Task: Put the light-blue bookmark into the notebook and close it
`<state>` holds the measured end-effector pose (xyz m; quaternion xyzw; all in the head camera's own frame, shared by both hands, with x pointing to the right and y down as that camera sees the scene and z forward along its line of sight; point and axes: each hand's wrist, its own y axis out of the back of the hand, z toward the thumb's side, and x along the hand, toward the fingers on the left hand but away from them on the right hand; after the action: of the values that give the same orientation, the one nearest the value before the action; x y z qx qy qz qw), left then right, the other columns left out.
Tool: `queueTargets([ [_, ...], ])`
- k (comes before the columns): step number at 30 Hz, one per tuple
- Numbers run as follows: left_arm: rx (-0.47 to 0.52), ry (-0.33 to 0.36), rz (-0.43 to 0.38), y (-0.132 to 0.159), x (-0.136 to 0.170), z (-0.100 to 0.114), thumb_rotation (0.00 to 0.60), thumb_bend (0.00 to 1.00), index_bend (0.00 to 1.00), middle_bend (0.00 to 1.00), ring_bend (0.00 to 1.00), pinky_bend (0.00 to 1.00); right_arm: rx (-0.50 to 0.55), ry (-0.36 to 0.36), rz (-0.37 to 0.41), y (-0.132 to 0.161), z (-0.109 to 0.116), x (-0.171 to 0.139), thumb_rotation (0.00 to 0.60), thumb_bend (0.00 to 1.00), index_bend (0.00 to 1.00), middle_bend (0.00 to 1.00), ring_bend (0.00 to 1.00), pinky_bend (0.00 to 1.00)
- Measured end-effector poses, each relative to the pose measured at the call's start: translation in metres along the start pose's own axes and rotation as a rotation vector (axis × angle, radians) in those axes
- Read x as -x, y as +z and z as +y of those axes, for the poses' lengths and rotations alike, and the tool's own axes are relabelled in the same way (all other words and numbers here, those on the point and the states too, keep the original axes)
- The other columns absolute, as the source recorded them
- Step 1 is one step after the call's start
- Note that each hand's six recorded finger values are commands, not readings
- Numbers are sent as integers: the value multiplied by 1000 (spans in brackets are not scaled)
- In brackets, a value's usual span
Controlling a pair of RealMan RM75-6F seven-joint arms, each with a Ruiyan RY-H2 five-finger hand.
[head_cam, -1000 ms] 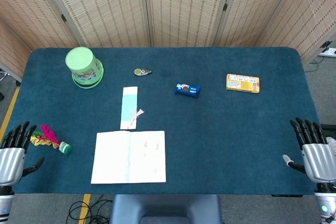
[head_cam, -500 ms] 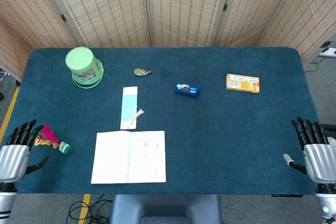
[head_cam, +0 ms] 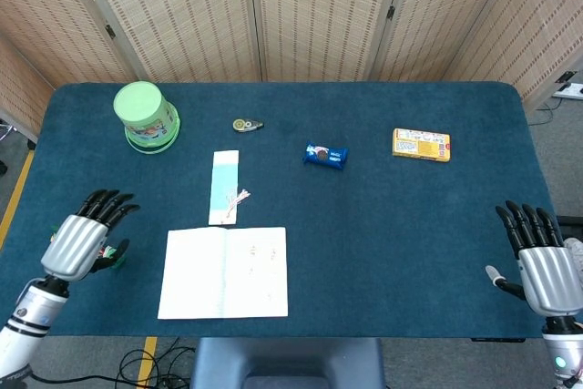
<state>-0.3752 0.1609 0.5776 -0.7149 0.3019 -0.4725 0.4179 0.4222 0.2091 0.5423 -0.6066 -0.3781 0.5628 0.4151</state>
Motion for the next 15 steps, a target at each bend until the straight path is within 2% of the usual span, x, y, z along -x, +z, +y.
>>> queueTargets([
  [7,39,-92,-137,27,-49,-14,600,522,210,205,130,133,-9,6,9,5,1,-1,600,134,38,49,0,0],
  [15,48,-196,-209,55,-97,-33,600,523,205,180,130,133,-17,9,7,5,3,-2,600,134,38,49,0,0],
])
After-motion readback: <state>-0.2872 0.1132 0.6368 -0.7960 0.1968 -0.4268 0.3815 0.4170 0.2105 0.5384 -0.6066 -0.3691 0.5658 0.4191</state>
